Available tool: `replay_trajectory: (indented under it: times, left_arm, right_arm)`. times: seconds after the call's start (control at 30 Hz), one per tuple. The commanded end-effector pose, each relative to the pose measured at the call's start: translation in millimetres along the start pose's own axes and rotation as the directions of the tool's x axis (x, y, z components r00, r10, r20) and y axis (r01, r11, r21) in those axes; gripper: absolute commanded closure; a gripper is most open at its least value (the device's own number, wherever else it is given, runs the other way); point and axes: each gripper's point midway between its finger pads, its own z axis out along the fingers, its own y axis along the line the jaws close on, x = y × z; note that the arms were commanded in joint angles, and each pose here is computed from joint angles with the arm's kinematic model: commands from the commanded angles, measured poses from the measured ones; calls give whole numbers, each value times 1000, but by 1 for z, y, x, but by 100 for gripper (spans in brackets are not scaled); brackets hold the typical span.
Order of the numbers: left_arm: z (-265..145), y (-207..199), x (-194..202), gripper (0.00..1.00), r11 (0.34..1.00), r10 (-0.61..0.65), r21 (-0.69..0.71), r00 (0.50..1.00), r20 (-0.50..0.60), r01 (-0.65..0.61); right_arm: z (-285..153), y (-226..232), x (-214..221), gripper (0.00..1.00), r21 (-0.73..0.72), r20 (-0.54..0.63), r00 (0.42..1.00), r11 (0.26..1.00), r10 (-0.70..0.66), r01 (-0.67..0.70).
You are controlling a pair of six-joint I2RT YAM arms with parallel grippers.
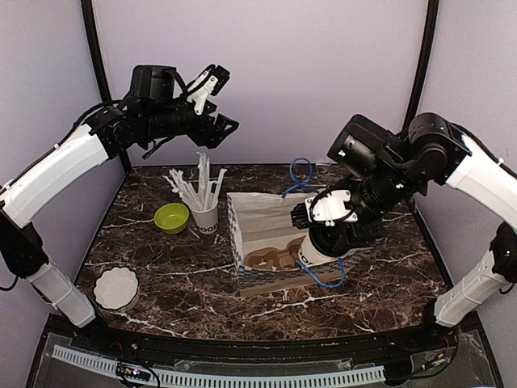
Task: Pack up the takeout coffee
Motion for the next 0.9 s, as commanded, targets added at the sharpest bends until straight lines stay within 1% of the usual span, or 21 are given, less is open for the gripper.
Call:
replay_trajectory:
  times: [0.0, 0.1, 0.17, 0.27, 0.37, 0.53, 0.6, 0.7, 0.8, 0.87]
  left_arm:
    - [9, 29, -7, 21, 995, -54, -76, 996, 75, 60]
    - [15, 33, -3, 21, 995, -61, -74, 995, 75, 67]
    - [19, 36, -1, 21, 994, -71, -72, 995, 75, 76]
    - [24, 33, 0, 21, 995, -89, -34, 992, 85, 92]
    - [30, 29, 4, 22, 995, -99, -7, 991, 85, 100]
    - [33, 22, 16, 22, 993, -120, 15, 990, 75, 120]
    - [31, 19, 21, 22, 991, -135, 24, 988, 71, 133]
    - [27, 11, 31, 22, 989, -145, 52, 986, 78, 141]
    - [28, 5, 40, 23, 984, -169, 73, 982, 82, 163]
    - [28, -4, 42, 23, 976, -189, 123, 979, 73, 179]
  right_arm:
    - [-1, 12, 14, 53, 10, -26, 999, 999, 40, -40]
    - [4, 26, 16, 53, -13, -39, 999, 1000, 3, -3]
    - [6, 40, 17, 52, -21, -52, 996, 998, -67, 66]
    - [10, 56, 20, 53, -11, -79, 979, 982, -187, 186]
    - [15, 60, 22, 52, 13, -103, 962, 967, -253, 256]
    - [24, 60, 23, 53, 40, -147, 949, 957, -279, 288]
    - [26, 50, 23, 53, 95, -175, 948, 954, -264, 283]
    - [26, 26, 21, 54, 232, -216, 948, 931, -232, 281]
    - [28, 21, 19, 54, 275, -209, 947, 915, -243, 295]
    - [28, 24, 19, 54, 281, -191, 946, 909, -262, 308]
